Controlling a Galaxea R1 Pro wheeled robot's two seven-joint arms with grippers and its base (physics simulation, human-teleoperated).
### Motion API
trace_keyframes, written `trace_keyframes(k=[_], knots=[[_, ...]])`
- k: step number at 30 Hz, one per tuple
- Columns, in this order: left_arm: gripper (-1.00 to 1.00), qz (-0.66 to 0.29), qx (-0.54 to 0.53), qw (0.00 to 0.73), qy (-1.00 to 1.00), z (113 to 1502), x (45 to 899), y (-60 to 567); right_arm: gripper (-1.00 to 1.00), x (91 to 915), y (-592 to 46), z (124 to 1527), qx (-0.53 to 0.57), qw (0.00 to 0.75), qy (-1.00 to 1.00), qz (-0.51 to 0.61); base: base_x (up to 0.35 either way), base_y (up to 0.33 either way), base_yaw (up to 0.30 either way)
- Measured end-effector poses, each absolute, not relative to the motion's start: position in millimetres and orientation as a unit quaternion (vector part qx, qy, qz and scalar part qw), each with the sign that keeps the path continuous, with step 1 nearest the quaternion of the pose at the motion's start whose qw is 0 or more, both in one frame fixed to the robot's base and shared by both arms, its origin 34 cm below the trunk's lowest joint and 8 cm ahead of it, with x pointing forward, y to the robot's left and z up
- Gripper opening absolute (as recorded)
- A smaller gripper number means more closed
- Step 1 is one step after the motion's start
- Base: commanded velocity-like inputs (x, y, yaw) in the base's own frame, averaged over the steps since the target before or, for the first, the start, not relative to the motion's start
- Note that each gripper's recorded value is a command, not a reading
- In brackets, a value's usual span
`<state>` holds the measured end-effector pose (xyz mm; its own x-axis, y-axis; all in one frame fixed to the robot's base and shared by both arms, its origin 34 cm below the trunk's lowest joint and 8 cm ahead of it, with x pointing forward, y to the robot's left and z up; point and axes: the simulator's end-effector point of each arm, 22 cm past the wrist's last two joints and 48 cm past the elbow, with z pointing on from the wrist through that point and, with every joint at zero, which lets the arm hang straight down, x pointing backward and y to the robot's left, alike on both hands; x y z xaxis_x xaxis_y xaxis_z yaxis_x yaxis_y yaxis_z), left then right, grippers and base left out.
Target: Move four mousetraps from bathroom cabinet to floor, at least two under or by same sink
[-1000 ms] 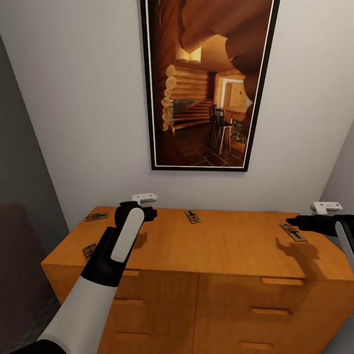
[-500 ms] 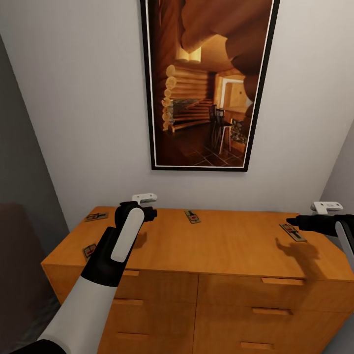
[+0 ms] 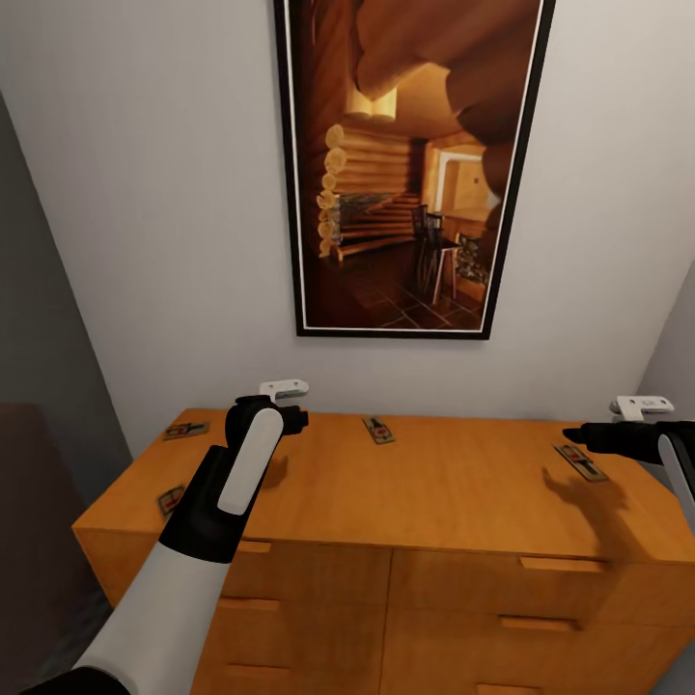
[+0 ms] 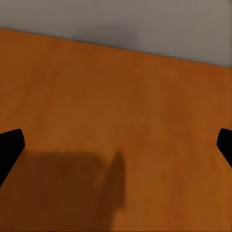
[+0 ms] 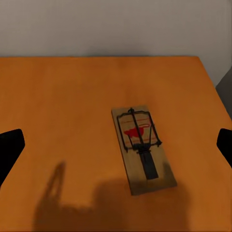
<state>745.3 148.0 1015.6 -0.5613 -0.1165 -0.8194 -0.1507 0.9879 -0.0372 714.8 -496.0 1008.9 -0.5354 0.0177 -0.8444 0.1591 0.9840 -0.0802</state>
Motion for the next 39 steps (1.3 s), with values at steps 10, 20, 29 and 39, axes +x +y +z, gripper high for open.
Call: trace_keyframes(k=[10,20,29,39], knots=[[1.00,0.019,-0.076,0.462,0.884,1015.4,745.4,148.2,1.00,714.8,-497.0,1008.7,0.052,0.479,0.873,-0.076,0.034,0.000,0.000],[1.00,0.018,-0.075,0.461,0.884,1014.8,745.3,147.7,1.00,714.3,-499.3,1004.9,0.054,0.475,0.875,-0.077,0.003,0.000,0.000],[1.00,0.018,-0.075,0.462,0.884,1015.0,745.4,147.5,1.00,714.7,-497.3,1006.1,0.052,0.476,0.875,-0.074,0.000,-0.049,0.000],[1.00,0.017,-0.075,0.462,0.884,1015.1,745.5,147.5,1.00,715.0,-496.1,1007.3,0.051,0.478,0.874,-0.074,0.000,-0.225,0.000]])
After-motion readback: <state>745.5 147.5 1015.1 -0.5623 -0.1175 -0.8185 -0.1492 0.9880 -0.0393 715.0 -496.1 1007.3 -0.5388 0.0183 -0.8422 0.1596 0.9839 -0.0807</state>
